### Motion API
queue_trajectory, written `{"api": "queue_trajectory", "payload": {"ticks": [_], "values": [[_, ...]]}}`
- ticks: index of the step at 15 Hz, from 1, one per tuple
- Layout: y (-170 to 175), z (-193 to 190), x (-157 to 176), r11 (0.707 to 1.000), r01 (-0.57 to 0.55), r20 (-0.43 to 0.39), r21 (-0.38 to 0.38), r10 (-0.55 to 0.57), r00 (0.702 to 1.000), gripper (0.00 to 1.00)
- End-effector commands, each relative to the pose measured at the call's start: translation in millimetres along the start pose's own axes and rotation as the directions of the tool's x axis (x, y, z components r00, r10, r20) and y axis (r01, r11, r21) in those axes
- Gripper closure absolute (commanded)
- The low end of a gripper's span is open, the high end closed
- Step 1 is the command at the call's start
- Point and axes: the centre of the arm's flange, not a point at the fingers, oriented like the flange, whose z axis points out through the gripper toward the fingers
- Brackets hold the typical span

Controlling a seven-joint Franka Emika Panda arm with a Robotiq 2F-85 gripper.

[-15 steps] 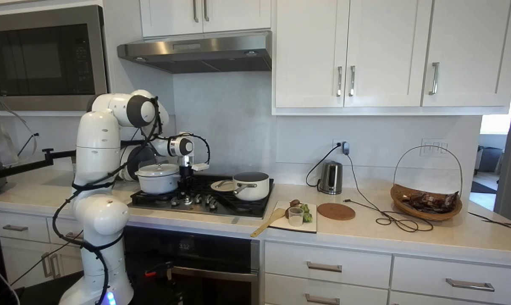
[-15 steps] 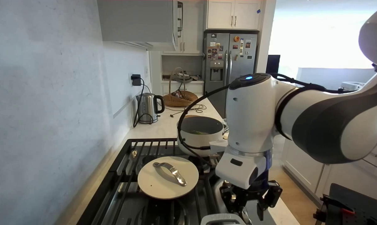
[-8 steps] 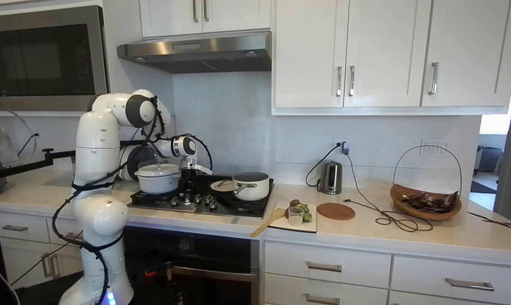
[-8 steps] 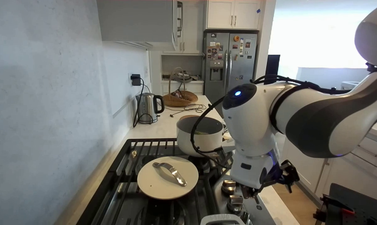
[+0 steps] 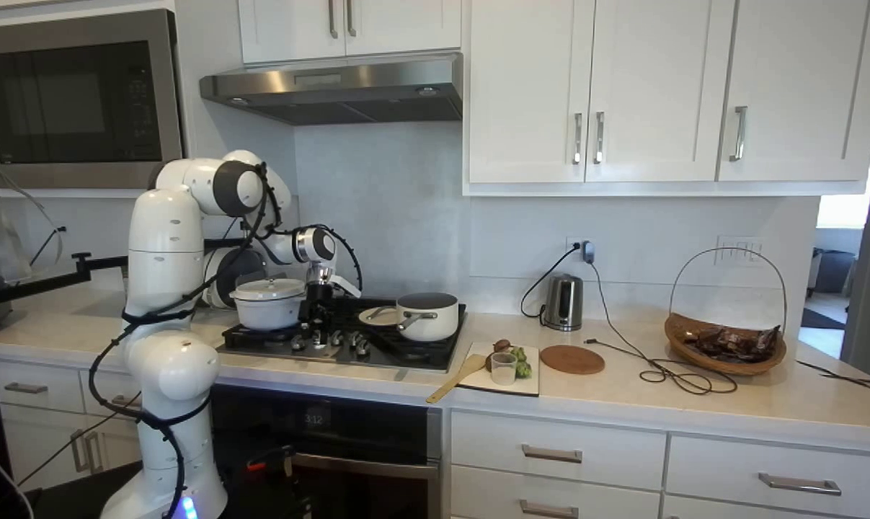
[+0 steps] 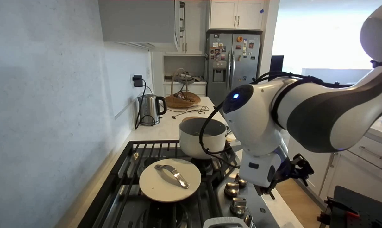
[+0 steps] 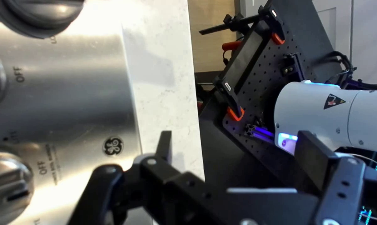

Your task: Turn the fourth switch from the right to the left

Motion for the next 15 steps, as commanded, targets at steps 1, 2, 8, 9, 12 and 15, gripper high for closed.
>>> {"api": "queue_trajectory", "payload": {"ticks": [1, 2, 8, 9, 12, 15], "values": [[-16.9, -34.1, -8.6, 0.997, -0.07, -0.023, -0.039, 0.069, 0.997, 0.0], [-21.4, -44.5, -11.1, 0.995, -0.084, -0.022, -0.054, 0.083, 0.996, 0.0], [-54.2, -100.3, -18.2, 0.961, -0.238, -0.04, -0.143, 0.235, 0.971, 0.0], [-60.6, -109.5, -18.6, 0.948, -0.275, -0.053, -0.158, 0.27, 0.961, 0.0], [-78.4, -133.0, -19.5, 0.898, -0.397, -0.126, -0.188, 0.378, 0.917, 0.0], [-93.6, -151.5, -18.3, 0.824, -0.523, -0.191, -0.218, 0.49, 0.851, 0.0]]}}
